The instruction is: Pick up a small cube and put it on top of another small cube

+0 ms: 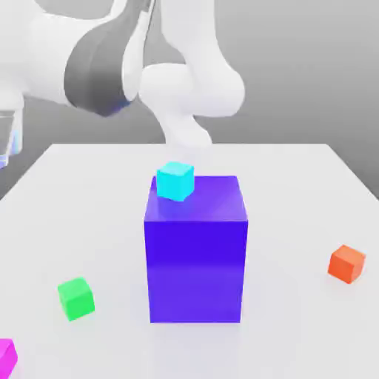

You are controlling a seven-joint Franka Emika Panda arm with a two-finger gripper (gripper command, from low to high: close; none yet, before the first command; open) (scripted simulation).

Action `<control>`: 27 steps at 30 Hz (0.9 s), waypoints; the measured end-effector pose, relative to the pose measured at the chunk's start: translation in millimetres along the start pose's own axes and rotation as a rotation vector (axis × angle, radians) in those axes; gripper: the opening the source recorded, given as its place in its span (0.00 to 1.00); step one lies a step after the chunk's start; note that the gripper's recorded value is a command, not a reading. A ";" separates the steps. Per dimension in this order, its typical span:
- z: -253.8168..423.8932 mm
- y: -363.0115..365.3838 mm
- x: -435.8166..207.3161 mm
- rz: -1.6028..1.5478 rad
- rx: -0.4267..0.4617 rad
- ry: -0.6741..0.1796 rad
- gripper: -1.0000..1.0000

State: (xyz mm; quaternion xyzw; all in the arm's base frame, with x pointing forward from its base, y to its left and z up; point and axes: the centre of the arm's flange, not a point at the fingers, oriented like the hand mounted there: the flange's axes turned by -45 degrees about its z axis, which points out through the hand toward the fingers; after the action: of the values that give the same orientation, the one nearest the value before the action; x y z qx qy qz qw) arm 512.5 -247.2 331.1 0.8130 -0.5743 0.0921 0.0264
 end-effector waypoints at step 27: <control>110.5 73.9 -5.1 0.391 -0.066 -0.188 0.00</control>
State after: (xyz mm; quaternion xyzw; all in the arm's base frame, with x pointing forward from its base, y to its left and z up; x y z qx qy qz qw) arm 454.7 -284.0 217.1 0.6899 -0.7236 0.0007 -0.0190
